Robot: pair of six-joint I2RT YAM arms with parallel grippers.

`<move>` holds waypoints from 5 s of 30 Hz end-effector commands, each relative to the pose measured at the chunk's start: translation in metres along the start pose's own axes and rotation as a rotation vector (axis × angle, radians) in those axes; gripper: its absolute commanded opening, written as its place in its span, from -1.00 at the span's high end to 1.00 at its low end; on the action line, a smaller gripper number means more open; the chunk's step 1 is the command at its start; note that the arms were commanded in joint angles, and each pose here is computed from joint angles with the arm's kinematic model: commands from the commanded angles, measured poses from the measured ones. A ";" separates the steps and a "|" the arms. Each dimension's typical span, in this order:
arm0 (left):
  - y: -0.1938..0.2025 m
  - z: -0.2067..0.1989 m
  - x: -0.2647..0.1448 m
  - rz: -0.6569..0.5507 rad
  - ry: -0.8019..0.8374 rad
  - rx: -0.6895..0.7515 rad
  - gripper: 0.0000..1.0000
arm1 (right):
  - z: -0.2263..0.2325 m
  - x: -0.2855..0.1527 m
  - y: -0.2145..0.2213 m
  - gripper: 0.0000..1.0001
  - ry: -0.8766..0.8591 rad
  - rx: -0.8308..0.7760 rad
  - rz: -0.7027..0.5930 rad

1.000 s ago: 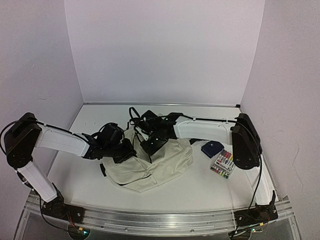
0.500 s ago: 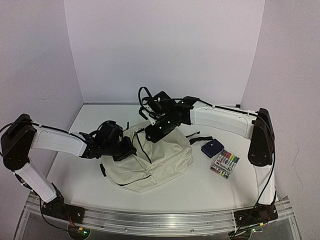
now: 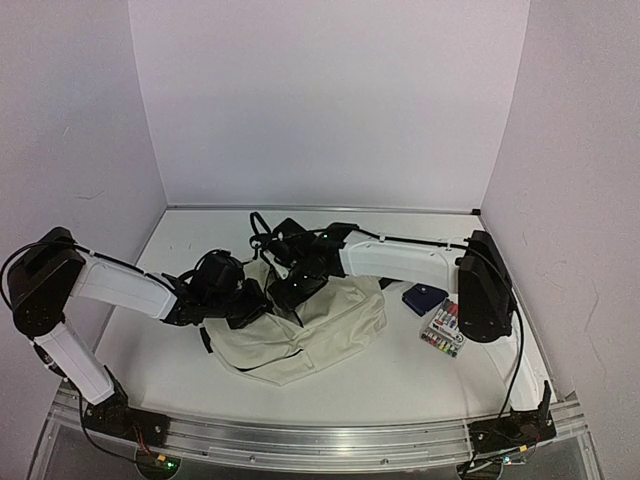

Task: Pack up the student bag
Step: Adjust the student bag at the center of the board.

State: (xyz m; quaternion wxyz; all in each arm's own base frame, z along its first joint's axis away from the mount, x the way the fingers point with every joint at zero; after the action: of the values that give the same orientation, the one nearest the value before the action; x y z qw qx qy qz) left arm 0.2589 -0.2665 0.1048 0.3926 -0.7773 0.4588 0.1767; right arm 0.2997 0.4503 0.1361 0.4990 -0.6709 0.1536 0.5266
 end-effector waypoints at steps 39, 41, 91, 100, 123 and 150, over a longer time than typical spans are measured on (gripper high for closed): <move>-0.021 -0.050 -0.055 -0.171 0.326 0.165 0.16 | -0.021 -0.069 -0.042 1.00 -0.265 0.112 -0.082; -0.018 -0.047 -0.061 -0.187 0.355 0.157 0.21 | -0.022 -0.069 -0.043 1.00 -0.306 0.137 -0.062; -0.018 -0.066 -0.021 -0.056 0.353 0.219 0.34 | -0.032 -0.060 -0.026 0.94 -0.596 0.292 0.144; 0.004 -0.053 -0.021 -0.009 0.379 0.147 0.58 | -0.030 -0.057 -0.027 0.90 -0.618 0.306 0.159; 0.032 -0.095 -0.020 0.006 0.210 0.390 -0.01 | -0.041 -0.068 -0.034 -0.37 -0.606 0.299 0.114; -0.001 -0.078 -0.079 -0.083 -0.095 0.454 -0.68 | -0.318 -0.144 0.148 -0.78 -0.024 0.335 0.345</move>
State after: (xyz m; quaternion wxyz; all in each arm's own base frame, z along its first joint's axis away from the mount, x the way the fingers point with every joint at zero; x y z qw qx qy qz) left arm 0.2063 -0.2712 0.1909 0.5749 -0.6827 0.4377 0.1088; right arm 0.3390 0.1022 0.1775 0.5681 -0.5154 0.3089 0.5623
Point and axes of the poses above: each gripper's point midway between its finger pads, its own x axis out along the fingers, its own z axis along the line the jaws close on, y = z × x, the point moved 6 cm from there along -x, back along the fingers, and after that the axes turned 15 degrees about x, right-handed, at the moved point
